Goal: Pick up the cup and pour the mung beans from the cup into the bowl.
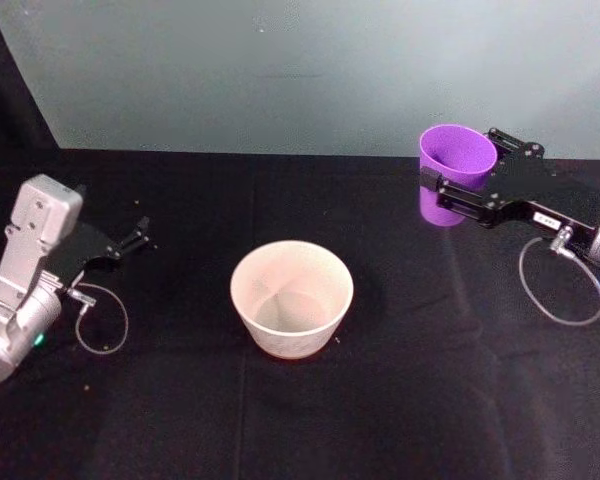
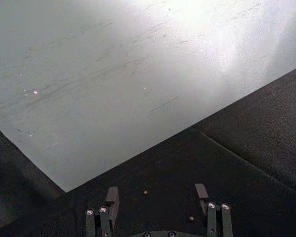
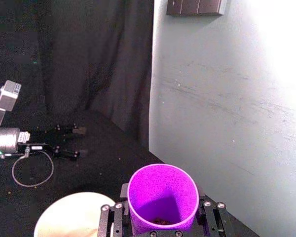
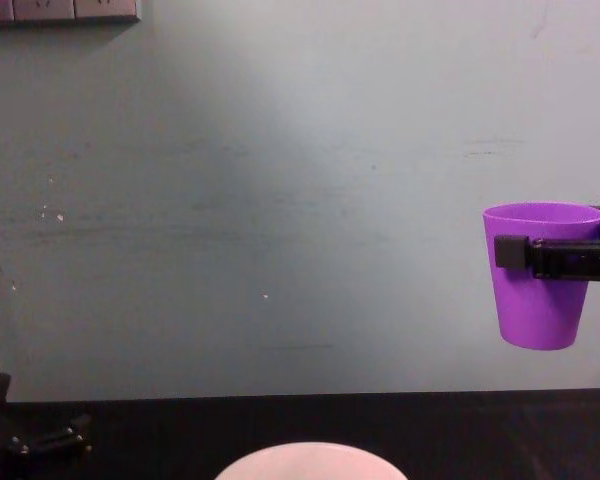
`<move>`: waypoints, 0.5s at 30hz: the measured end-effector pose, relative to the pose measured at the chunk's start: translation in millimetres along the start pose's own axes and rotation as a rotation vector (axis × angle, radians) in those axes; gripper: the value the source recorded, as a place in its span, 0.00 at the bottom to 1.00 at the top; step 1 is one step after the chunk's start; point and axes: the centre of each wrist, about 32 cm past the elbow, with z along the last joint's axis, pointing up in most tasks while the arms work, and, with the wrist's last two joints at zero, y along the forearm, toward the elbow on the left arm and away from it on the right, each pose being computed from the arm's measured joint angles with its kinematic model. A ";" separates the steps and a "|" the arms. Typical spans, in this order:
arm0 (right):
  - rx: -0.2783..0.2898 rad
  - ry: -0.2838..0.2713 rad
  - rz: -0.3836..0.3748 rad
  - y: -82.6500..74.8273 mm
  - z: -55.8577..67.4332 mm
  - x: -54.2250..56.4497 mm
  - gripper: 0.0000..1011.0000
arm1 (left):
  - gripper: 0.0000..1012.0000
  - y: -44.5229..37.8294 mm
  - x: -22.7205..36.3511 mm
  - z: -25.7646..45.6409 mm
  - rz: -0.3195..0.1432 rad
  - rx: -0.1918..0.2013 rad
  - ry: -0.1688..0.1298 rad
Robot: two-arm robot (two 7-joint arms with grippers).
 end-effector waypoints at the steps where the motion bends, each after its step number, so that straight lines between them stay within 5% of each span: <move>1: 0.000 0.000 0.000 0.0 0.0 0.0 0.73 | 0.99 0.0 0.0 0.0 0.000 0.000 0.000; 15: 0.000 0.000 0.000 0.0 0.0 0.0 0.73 | 0.99 0.0 0.0 0.0 0.000 0.000 0.000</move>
